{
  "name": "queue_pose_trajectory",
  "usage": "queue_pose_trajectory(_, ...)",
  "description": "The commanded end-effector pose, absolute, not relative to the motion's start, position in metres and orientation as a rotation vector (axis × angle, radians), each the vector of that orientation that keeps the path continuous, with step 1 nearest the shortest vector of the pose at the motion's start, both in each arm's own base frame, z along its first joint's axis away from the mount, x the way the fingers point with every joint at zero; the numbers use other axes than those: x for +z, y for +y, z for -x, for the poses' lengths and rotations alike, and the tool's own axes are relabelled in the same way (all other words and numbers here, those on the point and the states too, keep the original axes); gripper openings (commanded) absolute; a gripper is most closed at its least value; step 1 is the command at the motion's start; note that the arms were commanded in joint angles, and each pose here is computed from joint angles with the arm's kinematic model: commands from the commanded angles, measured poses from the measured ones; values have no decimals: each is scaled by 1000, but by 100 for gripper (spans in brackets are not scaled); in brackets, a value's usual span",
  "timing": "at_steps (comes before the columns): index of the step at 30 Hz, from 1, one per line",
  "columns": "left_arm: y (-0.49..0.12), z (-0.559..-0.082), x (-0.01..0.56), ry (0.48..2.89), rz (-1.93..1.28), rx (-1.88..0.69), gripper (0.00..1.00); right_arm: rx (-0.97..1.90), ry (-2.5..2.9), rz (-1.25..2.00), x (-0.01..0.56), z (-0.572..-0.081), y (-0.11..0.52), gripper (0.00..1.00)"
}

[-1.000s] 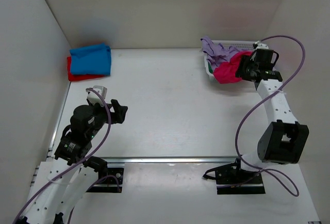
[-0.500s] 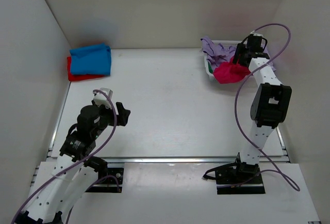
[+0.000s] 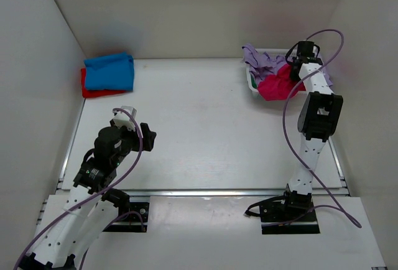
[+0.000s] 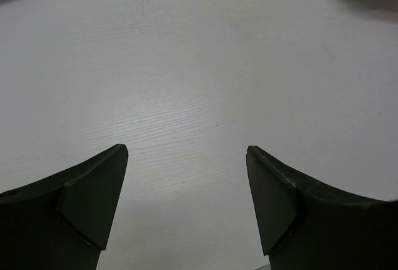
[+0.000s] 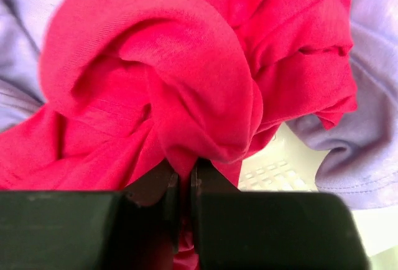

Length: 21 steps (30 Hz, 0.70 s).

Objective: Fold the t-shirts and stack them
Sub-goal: Grab crumpled tshirt from bin with the right arm

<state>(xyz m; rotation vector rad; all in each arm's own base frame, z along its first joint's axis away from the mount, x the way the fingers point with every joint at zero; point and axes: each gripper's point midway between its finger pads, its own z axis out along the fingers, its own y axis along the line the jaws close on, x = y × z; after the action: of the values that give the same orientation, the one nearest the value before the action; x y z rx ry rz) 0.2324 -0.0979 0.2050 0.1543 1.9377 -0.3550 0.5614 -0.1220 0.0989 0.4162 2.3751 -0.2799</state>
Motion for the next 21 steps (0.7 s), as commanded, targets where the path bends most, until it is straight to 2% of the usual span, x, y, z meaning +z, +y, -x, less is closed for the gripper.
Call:
queue_pose_trajectory(1, -97, -234, 205, 1927, -154, -347, 88, -325, 2228, -340, 171, -577, -115, 0)
queue_pose_trajectory(5, -99, -234, 209, 1923, -158, -358, 88, -296, 2116, -306, 248, -580, -105, 1)
queue_pose_trajectory(9, -100, -232, 222, 1895, -161, -371, 88, -241, 1928, -171, 365, -558, -66, 0)
queue_pose_trajectory(12, -98, -231, 234, 1860, -161, -371, 87, -207, 1718, -109, 464, -503, -39, 1)
queue_pose_trajectory(15, -95, -227, 242, 1843, -142, -373, 86, -94, 1573, -10, 529, -447, 15, 0)
queue_pose_trajectory(21, -83, -217, 266, 1780, -69, -377, 85, 22, 1437, 110, 578, -347, 93, 0)
